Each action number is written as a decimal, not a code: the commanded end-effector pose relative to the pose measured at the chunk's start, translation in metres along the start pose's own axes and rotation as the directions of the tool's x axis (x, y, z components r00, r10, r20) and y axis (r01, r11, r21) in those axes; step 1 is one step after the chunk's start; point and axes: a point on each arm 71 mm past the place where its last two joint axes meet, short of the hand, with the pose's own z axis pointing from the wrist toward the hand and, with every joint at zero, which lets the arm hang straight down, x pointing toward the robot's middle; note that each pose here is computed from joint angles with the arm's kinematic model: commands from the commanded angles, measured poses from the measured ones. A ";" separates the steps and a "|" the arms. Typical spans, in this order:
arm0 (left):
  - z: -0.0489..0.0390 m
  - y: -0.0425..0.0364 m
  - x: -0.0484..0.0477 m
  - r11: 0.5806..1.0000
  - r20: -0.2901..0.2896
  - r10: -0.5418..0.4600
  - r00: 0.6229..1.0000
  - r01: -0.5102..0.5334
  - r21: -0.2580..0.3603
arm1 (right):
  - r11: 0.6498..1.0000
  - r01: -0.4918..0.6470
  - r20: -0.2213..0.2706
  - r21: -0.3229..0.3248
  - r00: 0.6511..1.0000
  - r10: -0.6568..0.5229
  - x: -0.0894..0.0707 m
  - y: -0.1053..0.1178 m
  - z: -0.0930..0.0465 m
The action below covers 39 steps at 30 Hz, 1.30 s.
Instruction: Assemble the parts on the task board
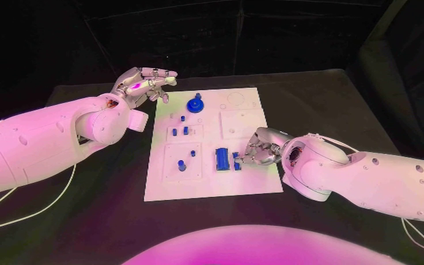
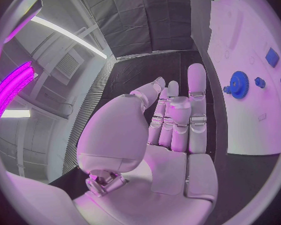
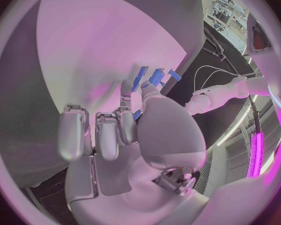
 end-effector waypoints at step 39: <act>0.0436 0.0336 -0.0173 0.998 0.194 -0.055 0.979 0.049 0.037 | 0.607 -0.705 0.177 -0.367 0.588 0.789 -0.122 -0.058 0.121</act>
